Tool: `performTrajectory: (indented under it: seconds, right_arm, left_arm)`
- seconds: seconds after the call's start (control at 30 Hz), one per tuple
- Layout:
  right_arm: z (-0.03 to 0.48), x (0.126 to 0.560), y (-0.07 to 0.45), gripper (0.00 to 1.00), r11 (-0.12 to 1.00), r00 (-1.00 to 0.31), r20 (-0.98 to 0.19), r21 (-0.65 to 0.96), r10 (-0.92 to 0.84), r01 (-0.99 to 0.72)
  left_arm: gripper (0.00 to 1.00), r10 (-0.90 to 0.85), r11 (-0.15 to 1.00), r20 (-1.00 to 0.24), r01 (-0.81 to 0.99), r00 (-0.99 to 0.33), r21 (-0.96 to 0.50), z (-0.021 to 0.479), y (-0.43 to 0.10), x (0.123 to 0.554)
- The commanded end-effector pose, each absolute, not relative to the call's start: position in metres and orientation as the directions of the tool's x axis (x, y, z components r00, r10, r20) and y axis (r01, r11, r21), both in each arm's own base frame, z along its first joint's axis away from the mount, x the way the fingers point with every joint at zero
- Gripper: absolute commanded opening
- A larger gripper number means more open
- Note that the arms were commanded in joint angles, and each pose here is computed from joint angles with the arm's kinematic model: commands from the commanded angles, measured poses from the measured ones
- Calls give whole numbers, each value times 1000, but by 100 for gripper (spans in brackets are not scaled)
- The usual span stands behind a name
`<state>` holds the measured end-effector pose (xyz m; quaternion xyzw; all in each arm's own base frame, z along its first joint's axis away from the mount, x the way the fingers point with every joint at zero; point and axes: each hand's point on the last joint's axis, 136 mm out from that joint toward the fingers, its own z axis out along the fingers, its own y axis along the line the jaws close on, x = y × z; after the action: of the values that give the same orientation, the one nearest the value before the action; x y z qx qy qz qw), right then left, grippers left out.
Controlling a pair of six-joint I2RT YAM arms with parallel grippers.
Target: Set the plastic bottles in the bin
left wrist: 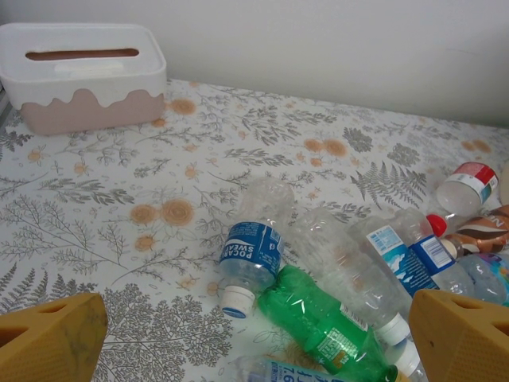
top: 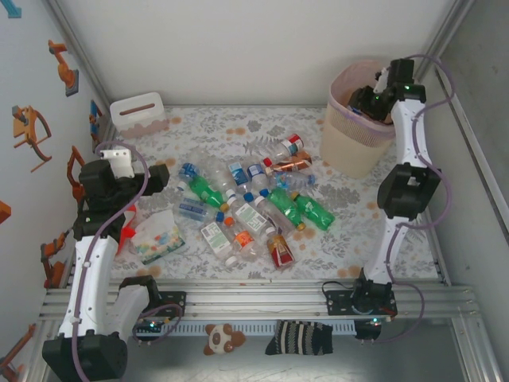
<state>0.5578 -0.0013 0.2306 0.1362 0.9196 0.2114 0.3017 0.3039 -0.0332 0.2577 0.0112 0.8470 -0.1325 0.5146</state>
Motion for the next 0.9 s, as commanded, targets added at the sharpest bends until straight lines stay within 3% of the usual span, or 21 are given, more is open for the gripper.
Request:
performTrajectory:
  seconds: [0.0,0.37,0.57,0.67,0.87]
  right_arm:
    - [221,549,3,29,864,-825,-436,489,358,117]
    - [153,535,17,35,837,-918,-239,526,316,151]
    - [145,520,24,42,829,-942,-184,540,282,143]
    - [149,514,23,50,836,-942,-184,530,279,144]
    - [172,515,20,75,849,-929,-244,515,278,118]
  left_arm:
    - [97,-113,968,-876,147,-468,-203,257,-30,305]
    - [97,-110,968,-867,145,-487,-204,252,-30,304]
    - [97,-109,968,-856,141,-505,-206,248,-30,305]
    - [97,-111,967,-853,143,-510,-211,247,-30,305]
    - [97,-112,964,-845,149,-523,-220,244,-32,306]
